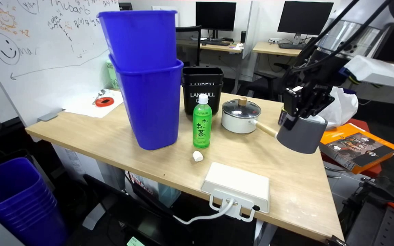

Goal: Move the gray object to the left

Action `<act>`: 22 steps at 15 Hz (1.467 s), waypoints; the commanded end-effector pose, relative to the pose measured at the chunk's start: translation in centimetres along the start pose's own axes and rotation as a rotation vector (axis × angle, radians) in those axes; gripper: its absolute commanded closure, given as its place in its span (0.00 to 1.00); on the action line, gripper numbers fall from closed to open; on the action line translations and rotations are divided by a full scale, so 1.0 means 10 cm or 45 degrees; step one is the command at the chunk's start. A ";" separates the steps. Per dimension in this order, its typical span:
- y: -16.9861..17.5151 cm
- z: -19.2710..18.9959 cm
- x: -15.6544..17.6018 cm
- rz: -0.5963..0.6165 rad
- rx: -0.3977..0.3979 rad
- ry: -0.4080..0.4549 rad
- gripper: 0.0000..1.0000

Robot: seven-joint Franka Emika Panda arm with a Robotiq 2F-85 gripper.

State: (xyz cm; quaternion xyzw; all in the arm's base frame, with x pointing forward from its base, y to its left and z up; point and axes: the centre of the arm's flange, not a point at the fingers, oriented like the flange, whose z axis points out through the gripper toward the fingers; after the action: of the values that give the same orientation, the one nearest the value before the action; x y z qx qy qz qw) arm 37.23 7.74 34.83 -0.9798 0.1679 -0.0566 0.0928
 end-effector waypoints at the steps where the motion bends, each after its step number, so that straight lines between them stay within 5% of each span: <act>1: 0.00 0.00 0.00 0.000 0.000 0.000 0.83; 4: 0.00 0.00 0.00 0.000 0.000 0.000 0.83; 5: 0.00 0.03 0.03 -0.018 0.008 0.003 0.96; 13: -0.11 0.71 0.44 -0.311 0.232 0.051 0.96; 22: 0.04 1.42 0.75 -0.615 0.280 0.048 0.96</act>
State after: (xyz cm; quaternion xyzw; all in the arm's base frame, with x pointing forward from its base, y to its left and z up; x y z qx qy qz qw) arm 44.99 8.22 25.29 -0.9770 -0.0471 -0.1141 0.1739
